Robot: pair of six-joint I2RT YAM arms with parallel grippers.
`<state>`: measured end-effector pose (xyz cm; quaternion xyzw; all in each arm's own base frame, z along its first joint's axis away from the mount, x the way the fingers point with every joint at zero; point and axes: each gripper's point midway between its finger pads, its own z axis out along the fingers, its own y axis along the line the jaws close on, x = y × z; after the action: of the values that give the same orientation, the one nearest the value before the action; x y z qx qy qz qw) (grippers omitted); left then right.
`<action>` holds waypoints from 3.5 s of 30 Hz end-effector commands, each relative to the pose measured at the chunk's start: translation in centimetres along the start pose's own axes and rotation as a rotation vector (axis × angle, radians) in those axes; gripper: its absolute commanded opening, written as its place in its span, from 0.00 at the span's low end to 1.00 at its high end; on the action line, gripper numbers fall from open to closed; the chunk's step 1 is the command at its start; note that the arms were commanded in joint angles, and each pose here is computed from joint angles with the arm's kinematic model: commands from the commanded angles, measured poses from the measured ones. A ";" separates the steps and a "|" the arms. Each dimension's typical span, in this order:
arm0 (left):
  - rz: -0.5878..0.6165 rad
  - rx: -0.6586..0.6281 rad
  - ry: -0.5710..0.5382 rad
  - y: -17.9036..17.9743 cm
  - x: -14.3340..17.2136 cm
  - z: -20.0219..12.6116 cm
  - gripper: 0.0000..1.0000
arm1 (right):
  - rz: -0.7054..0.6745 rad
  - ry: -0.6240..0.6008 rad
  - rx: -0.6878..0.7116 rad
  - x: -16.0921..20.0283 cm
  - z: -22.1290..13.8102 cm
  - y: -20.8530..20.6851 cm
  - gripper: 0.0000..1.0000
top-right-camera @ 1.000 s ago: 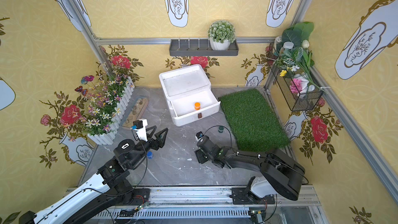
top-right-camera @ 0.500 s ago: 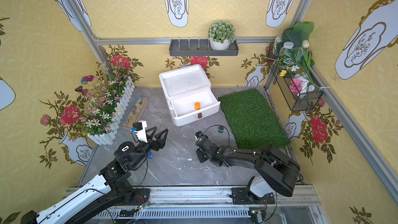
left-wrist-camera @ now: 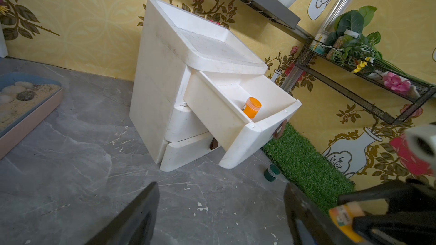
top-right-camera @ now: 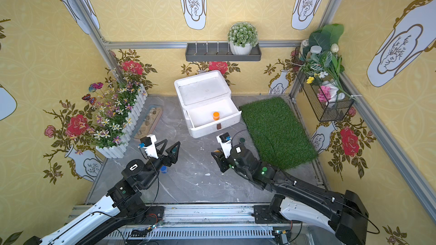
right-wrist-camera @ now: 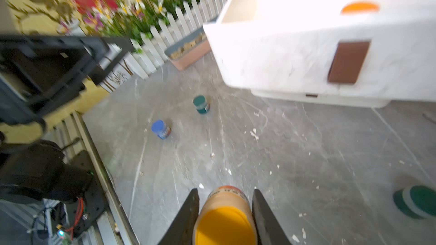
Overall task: Put the paint cans in the drawer according to color
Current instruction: Pick up the paint can at the center of the board, then place the paint can in the drawer, then close the drawer of the storage box.
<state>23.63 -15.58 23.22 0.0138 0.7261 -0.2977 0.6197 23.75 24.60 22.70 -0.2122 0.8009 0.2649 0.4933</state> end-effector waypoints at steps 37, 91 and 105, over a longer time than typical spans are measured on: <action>0.054 -0.137 -0.062 2.4 -1.1 0.3 1.00 | -0.050 0.067 0.031 -12.2 12.1 -8.6 0.32; -0.143 0.085 0.027 -0.8 2.4 1.7 1.00 | 0.037 -0.307 -0.006 -0.8 1.6 -6.7 0.50; -0.125 0.066 0.027 -0.6 2.0 1.3 1.00 | 0.088 -0.276 0.122 -3.7 7.5 -9.2 0.49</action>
<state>24.06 -17.48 21.44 -0.0092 0.7235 -0.3650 0.5859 34.80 22.54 20.03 -0.1281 0.7610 0.2675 0.5770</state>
